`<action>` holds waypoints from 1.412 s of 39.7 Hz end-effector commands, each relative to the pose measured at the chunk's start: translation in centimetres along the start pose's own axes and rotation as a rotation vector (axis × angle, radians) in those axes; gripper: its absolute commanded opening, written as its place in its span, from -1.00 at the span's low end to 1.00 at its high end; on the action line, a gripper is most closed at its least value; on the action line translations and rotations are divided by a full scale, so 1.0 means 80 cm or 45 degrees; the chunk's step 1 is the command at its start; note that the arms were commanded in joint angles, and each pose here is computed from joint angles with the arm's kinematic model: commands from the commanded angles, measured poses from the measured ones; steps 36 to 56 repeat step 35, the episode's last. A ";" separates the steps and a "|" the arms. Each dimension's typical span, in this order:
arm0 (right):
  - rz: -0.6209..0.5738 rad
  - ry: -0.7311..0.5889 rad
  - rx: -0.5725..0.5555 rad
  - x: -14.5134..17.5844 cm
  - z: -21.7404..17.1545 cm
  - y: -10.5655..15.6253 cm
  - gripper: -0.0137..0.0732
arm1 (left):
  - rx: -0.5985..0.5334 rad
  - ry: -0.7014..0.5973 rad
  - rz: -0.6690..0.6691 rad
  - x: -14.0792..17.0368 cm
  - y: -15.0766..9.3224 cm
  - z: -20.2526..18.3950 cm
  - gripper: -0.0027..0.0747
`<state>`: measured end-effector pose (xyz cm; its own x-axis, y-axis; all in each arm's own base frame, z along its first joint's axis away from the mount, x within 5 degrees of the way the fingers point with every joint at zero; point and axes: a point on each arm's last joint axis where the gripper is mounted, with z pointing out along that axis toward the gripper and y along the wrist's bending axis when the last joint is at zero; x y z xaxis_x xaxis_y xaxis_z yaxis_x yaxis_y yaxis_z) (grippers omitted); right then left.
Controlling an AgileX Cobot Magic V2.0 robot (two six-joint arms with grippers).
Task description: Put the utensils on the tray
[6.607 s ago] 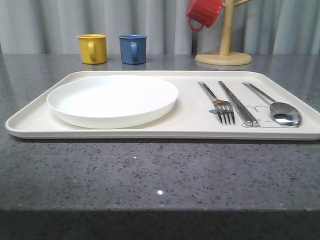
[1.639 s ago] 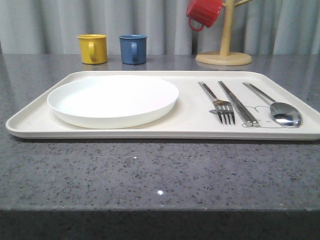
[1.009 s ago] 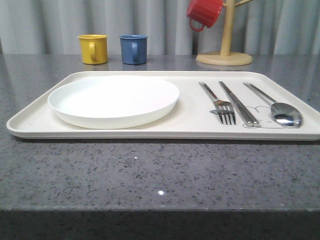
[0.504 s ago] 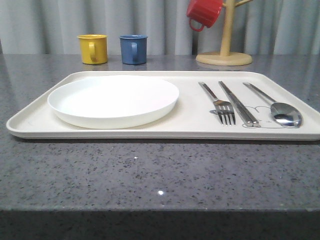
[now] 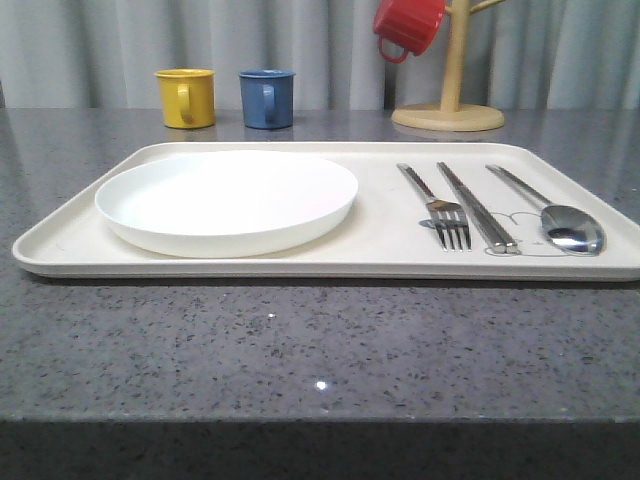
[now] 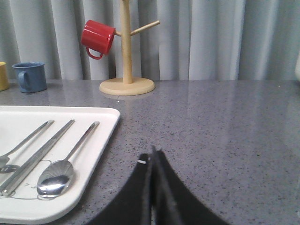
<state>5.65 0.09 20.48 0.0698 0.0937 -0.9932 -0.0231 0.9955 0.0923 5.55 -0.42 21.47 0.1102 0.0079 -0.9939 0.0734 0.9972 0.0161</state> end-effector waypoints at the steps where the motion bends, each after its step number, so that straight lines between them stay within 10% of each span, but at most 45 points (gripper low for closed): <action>1: -0.016 -0.126 -0.002 -0.010 -0.002 0.000 -0.84 | -0.001 -0.109 -0.019 -0.003 0.000 -0.002 -0.98; 56: -0.016 -0.126 -0.002 -0.010 -0.002 0.000 -0.84 | -0.025 -0.111 -0.015 -0.003 0.002 -0.002 -0.98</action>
